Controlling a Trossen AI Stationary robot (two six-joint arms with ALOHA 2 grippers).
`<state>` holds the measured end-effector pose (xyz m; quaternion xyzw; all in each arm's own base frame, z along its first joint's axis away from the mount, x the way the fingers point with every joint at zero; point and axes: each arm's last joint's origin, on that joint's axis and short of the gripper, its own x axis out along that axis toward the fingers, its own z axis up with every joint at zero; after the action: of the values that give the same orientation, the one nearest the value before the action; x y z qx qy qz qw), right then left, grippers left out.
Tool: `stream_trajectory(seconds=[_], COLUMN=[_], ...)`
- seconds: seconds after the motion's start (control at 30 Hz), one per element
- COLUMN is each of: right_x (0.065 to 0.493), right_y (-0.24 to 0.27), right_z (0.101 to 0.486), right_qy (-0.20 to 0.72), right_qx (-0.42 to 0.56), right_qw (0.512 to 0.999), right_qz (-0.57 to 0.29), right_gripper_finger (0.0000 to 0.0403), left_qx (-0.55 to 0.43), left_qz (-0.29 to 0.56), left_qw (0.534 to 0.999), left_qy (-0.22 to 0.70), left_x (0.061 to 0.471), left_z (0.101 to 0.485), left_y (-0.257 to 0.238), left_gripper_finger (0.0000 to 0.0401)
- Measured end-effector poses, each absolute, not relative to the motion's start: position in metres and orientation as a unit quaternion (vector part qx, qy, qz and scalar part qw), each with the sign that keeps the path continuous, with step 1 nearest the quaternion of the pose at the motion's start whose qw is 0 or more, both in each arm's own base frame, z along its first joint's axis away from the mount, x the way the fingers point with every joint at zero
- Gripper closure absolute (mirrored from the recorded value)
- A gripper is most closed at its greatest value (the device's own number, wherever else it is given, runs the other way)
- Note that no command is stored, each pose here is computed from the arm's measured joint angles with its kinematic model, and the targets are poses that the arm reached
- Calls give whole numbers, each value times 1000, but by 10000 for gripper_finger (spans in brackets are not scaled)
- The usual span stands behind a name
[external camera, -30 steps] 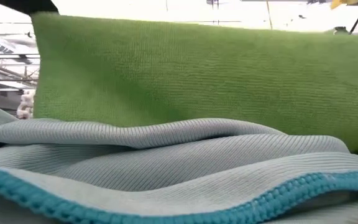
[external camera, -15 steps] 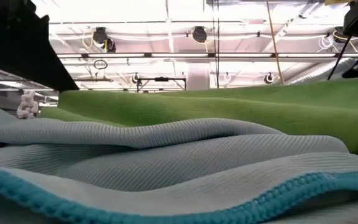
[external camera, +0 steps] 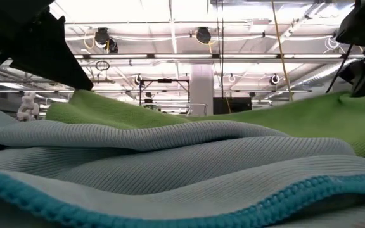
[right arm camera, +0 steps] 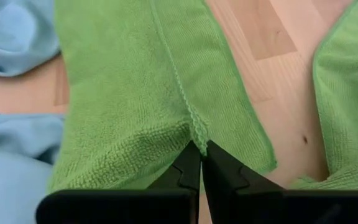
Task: Fold microfiber towels
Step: Fold the center green towel
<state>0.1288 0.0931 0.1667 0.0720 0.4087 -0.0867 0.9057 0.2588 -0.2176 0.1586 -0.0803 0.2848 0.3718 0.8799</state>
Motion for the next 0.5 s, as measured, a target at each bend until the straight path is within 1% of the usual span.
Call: stream_trajectory(seconds=[0.23, 0.5], right_x=[135, 139], right_y=[90, 85], right_z=[159, 157], right_qy=[427, 432], right_qx=[43, 33], right_qw=[897, 894], right_qz=[-105, -117], right_gripper_finger=[399, 399], left_qx=[-75, -69], left_qz=[374, 395], left_qw=[879, 871], left_qy=[286, 284], left_x=[258, 266], left_z=[159, 159], left_y=[-217, -204], left_gripper_finger=[399, 400])
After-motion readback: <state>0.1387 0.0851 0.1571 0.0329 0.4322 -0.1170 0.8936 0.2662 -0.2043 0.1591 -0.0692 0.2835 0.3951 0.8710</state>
